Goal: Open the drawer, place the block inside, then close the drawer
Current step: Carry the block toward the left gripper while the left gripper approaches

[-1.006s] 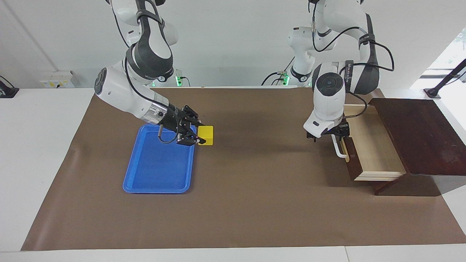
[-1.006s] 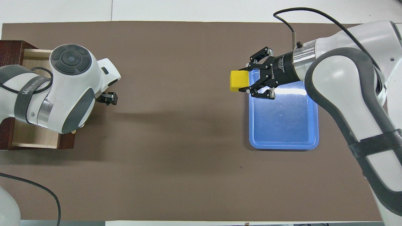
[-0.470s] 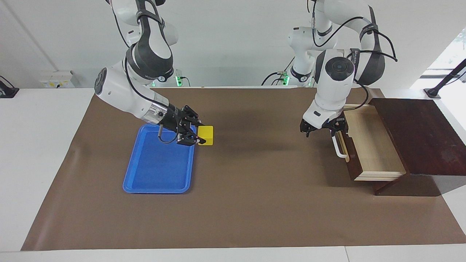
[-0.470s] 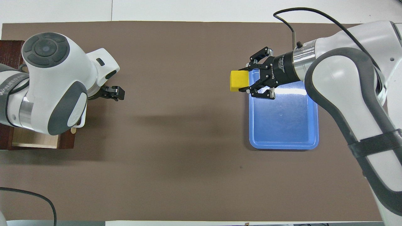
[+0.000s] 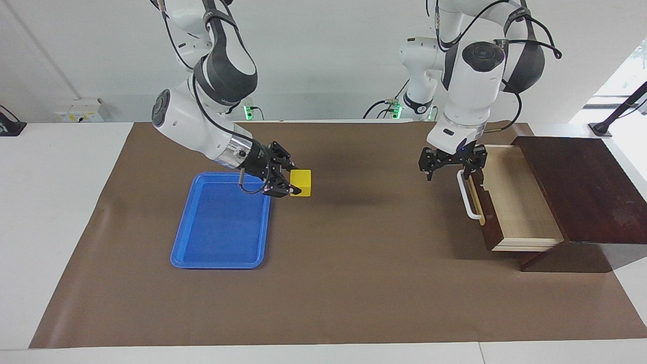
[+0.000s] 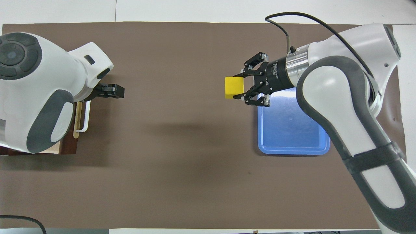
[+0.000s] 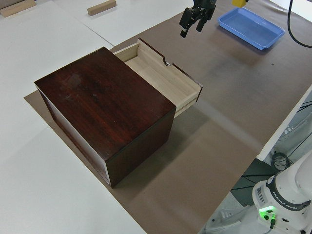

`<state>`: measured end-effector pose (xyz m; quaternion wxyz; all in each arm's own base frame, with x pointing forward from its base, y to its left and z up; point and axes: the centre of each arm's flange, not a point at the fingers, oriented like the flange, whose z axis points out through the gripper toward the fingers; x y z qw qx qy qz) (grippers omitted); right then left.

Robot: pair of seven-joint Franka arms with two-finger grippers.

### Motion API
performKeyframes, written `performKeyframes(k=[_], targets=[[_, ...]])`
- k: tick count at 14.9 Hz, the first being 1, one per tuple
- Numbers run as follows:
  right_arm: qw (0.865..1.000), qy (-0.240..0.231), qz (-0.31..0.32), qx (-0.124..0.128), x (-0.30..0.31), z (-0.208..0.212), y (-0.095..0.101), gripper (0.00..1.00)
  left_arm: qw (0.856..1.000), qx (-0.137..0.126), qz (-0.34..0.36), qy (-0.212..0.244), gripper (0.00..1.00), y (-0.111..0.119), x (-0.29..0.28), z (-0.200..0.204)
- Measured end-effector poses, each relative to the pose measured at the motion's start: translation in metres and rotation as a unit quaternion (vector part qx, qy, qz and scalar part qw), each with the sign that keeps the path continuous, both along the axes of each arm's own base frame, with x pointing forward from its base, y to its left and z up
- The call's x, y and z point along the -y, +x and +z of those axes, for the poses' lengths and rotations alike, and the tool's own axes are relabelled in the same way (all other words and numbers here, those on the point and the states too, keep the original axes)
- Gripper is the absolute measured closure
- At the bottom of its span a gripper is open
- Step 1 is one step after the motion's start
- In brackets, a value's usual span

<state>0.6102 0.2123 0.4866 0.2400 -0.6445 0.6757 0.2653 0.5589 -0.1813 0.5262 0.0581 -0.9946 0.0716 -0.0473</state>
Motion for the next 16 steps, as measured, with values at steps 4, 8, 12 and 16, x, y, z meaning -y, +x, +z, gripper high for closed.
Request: performKeyframes(k=[4, 8, 12, 16], targets=[[1.0, -0.001, -0.008, 0.0, -0.022, 0.002, -0.005, 0.44, 0.998, 0.007, 0.057, -0.016, 0.0, -0.004, 0.011, 0.002], [1.0, -0.001, -0.011, -0.001, -0.026, 0.003, -0.006, 0.44, 0.973, 0.013, 0.222, -0.061, 0.0, -0.01, 0.03, 0.003], [1.0, -0.001, -0.015, -0.002, -0.04, 0.004, -0.01, 0.44, 0.932, 0.017, 0.352, -0.085, 0.0, -0.016, 0.047, 0.004], [1.0, -0.002, -0.024, 0.0, -0.074, 0.005, -0.019, 0.44, 0.878, 0.024, 0.467, -0.099, 0.0, -0.017, 0.051, 0.007]])
